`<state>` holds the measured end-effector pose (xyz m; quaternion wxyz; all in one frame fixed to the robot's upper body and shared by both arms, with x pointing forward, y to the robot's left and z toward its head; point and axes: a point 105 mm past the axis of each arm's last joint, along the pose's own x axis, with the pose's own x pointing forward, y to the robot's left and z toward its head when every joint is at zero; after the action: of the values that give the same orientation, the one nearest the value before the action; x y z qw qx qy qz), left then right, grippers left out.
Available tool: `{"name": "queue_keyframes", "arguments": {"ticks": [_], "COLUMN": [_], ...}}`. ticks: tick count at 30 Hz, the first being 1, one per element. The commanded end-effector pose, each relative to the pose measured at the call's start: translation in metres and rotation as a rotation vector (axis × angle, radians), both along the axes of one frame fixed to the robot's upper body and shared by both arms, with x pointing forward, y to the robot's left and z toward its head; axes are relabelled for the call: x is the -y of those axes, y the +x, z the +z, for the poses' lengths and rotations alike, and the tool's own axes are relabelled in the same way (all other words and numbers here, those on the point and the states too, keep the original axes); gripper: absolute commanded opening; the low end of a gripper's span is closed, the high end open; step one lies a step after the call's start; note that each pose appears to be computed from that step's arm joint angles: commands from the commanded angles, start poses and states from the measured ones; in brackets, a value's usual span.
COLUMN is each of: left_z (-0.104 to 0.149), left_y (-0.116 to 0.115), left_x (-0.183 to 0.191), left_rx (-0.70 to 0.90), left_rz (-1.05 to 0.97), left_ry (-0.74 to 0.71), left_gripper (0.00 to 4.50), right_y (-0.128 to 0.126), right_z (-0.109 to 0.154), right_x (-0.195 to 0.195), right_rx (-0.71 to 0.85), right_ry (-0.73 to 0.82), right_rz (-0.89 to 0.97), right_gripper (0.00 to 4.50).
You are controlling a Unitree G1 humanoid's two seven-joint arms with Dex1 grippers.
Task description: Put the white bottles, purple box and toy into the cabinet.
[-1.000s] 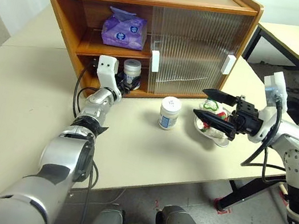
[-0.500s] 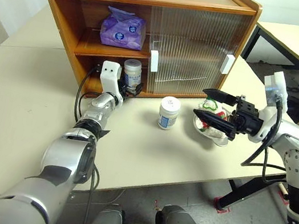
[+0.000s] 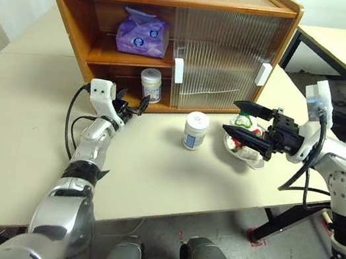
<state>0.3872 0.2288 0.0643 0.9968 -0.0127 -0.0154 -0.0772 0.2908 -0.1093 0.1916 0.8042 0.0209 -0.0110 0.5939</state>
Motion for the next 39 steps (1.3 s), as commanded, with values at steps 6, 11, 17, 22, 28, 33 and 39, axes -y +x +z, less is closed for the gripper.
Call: {"name": "queue_keyframes", "arguments": {"ticks": [6, 11, 17, 22, 28, 33, 39], "left_z": [-0.005, -0.003, 0.001, -0.002, -0.003, -0.001, 0.0], "left_y": [0.01, 0.023, 0.037, 0.04, 0.044, 0.047, 0.049], "left_x": [-0.005, 0.007, 0.021, 0.029, 0.04, 0.045, 0.048], "left_rx": [-0.059, -0.073, -0.08, -0.103, -0.12, -0.125, -0.134], "left_rz": [0.104, 0.108, 0.101, 0.077, 0.044, 0.026, 0.007], "left_ry": [-0.065, -0.082, -0.069, -0.038, -0.023, -0.018, -0.013], "left_gripper": [4.48, 2.84, 0.61, 0.03, 0.03, 0.03, 0.03], "right_y": [0.002, 0.002, 0.001, 0.001, 0.001, 0.001, 0.001], "right_z": [0.0, 0.0, 0.0, 0.0, 0.0, 0.0, 0.001], "right_x": [-0.003, -0.001, 0.002, 0.002, 0.001, 0.001, 0.001], "right_rx": [0.001, 0.004, 0.007, 0.009, 0.01, 0.011, 0.013], "right_ry": [-0.007, -0.011, -0.014, -0.013, -0.011, -0.01, -0.011], "right_rz": [0.017, 0.012, -0.001, -0.005, -0.006, -0.008, -0.011], "right_gripper": [4.5, 4.5, 4.5, 4.5, 4.5, 4.5, 4.5]}}
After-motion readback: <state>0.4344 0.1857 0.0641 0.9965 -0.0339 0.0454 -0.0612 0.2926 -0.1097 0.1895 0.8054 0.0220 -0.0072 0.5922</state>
